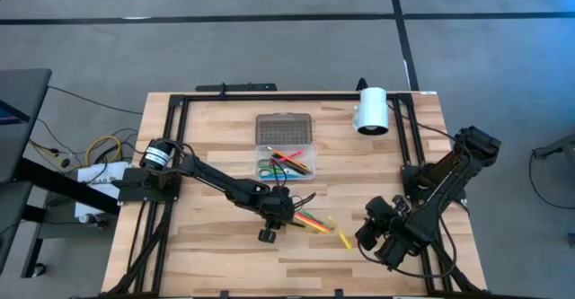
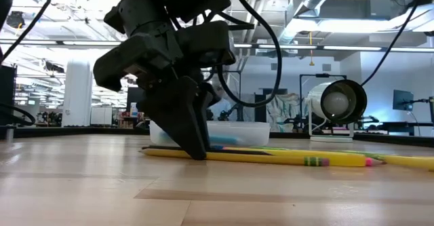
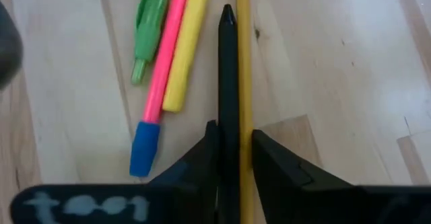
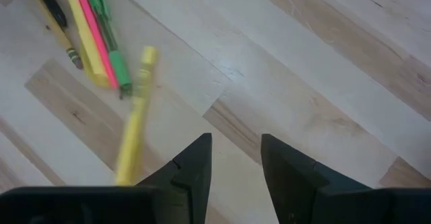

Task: Pick & place school supplies into a supply box
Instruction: Put the black pen into the supply box

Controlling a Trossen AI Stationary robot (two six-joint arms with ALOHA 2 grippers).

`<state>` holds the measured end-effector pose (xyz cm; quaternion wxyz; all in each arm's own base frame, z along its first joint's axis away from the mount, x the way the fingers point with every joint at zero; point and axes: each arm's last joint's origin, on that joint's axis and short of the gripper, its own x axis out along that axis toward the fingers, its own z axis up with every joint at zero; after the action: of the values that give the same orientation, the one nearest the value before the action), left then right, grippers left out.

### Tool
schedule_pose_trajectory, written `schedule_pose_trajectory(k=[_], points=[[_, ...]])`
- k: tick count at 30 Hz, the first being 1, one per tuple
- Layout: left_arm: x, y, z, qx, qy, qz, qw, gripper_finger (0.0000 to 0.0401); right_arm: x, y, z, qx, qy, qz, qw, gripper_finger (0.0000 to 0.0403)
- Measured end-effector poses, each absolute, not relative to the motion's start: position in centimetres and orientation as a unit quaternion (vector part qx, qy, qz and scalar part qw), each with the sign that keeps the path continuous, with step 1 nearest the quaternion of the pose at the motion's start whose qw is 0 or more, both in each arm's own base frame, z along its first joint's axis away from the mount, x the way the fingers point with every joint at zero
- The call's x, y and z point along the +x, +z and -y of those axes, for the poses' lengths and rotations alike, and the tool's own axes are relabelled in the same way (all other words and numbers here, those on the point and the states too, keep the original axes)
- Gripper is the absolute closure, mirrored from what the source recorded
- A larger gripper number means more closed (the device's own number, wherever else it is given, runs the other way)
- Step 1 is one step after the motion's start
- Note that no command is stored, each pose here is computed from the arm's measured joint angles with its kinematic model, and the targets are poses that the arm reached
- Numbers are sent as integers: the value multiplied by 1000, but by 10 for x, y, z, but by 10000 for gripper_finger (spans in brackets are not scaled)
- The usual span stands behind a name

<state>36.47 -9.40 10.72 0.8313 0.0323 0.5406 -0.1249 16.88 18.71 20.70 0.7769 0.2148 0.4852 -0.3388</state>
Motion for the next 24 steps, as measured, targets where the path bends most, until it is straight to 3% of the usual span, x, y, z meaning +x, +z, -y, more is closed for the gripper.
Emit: schedule_pose_trajectory(k=[21, 24], points=[[358, 108, 108, 15, -107, -549, 829, 334, 168, 207, -182, 185, -347, -494, 775, 283], [348, 115, 109, 6, -96, -581, 808, 330, 168, 207, -181, 183, -348, -495, 775, 283]])
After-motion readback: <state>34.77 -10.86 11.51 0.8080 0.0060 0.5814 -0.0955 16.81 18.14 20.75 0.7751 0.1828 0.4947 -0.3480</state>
